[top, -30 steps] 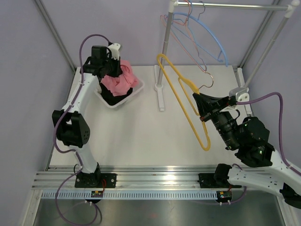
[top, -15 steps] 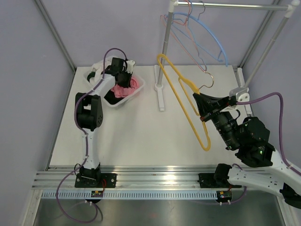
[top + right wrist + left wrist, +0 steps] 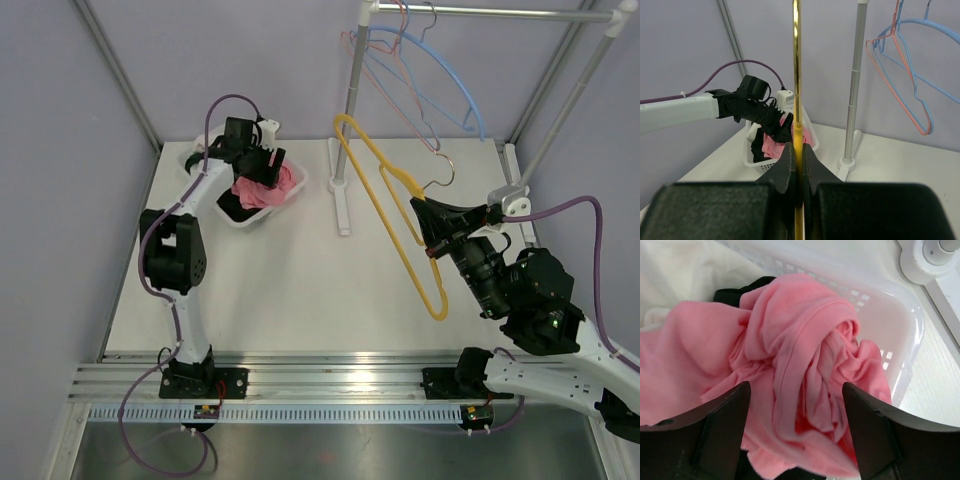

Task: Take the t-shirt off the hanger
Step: Place the tshirt into the basket

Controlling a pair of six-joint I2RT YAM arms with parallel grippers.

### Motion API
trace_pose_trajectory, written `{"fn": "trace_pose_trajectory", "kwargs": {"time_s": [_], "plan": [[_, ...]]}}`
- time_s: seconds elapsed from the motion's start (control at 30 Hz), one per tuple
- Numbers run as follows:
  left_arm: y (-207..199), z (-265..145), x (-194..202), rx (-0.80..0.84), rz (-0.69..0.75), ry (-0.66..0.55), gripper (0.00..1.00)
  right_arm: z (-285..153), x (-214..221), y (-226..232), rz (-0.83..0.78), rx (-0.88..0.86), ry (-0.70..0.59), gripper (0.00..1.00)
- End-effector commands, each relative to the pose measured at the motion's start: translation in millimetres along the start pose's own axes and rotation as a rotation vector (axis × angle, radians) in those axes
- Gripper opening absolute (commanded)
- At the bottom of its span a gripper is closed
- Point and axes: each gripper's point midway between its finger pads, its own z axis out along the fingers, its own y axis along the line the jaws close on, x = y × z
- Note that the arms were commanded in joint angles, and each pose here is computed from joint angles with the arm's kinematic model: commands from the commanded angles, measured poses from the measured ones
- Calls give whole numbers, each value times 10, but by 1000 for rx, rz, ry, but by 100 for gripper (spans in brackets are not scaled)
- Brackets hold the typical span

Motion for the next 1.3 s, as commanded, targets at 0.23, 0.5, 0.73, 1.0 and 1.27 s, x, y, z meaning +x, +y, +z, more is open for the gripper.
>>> {"fn": "trace_pose_trajectory", "kwargs": {"time_s": [0.23, 0.5, 0.73, 1.0, 1.27], "plan": [[-100, -913, -481, -1, 3, -215, 93, -68, -241, -50, 50, 6, -66, 0], [-484, -1759, -486, 31, 19, -478, 99, -160, -337, -163, 81, 34, -127, 0], [-871, -2042, -341, 57, 86, -591, 99, -117, -475, -476, 22, 230, -208, 0], [-1057, -2025, -169, 64, 142, -641, 99, -262, -765, -971, -87, 550, -289, 0], [-1132, -1944, -116, 99, 156, -627, 99, -560, -1085, -1208, -78, 592, -321, 0]]}}
